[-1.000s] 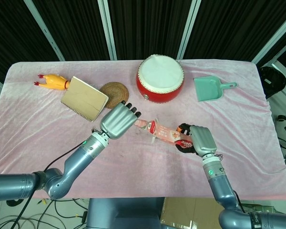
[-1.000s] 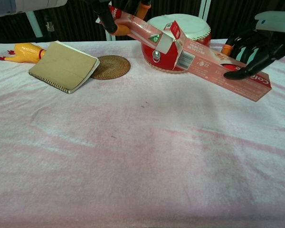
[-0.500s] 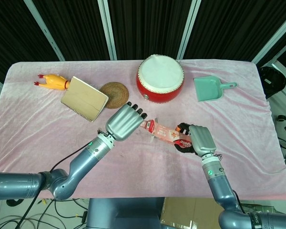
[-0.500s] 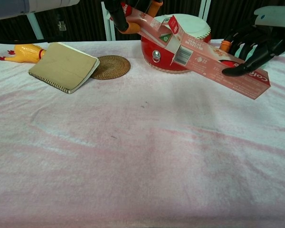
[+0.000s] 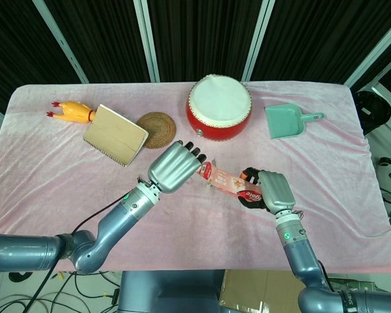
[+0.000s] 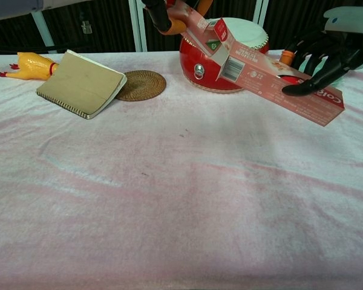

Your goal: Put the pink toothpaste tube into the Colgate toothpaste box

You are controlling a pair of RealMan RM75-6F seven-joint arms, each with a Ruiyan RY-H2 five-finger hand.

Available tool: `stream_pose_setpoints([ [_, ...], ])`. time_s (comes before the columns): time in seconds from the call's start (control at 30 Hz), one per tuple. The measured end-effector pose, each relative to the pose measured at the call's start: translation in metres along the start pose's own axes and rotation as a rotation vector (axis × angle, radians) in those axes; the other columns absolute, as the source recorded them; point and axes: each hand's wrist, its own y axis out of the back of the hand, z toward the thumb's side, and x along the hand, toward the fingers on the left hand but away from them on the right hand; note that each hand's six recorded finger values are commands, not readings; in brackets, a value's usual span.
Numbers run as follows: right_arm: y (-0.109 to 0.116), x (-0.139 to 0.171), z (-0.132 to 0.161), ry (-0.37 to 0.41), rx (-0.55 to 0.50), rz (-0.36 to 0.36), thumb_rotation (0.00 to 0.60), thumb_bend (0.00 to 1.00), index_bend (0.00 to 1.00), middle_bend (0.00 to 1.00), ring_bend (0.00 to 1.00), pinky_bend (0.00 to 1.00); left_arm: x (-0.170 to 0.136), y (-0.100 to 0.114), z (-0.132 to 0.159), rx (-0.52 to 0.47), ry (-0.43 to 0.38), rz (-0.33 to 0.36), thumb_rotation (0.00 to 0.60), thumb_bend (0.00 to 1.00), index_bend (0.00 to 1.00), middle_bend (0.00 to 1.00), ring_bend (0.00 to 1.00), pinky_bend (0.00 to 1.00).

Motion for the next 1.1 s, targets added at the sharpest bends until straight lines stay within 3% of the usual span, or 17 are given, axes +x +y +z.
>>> stream_pose_setpoints([
  [0.73, 0.001, -0.001, 0.000, -0.006, -0.026, -0.005, 0.600, 0.26, 0.44, 0.44, 0.43, 0.52, -0.003, -0.009, 0.002, -0.016, -0.004, -0.015, 0.600, 0.41, 0.58, 0.52, 0.44, 0.56],
  [1.1, 0.012, 0.002, 0.014, 0.023, -0.186, -0.037, 0.600, 0.27, 0.44, 0.44, 0.43, 0.52, 0.015, 0.013, 0.010, 0.032, -0.037, 0.056, 0.600, 0.40, 0.57, 0.51, 0.43, 0.55],
])
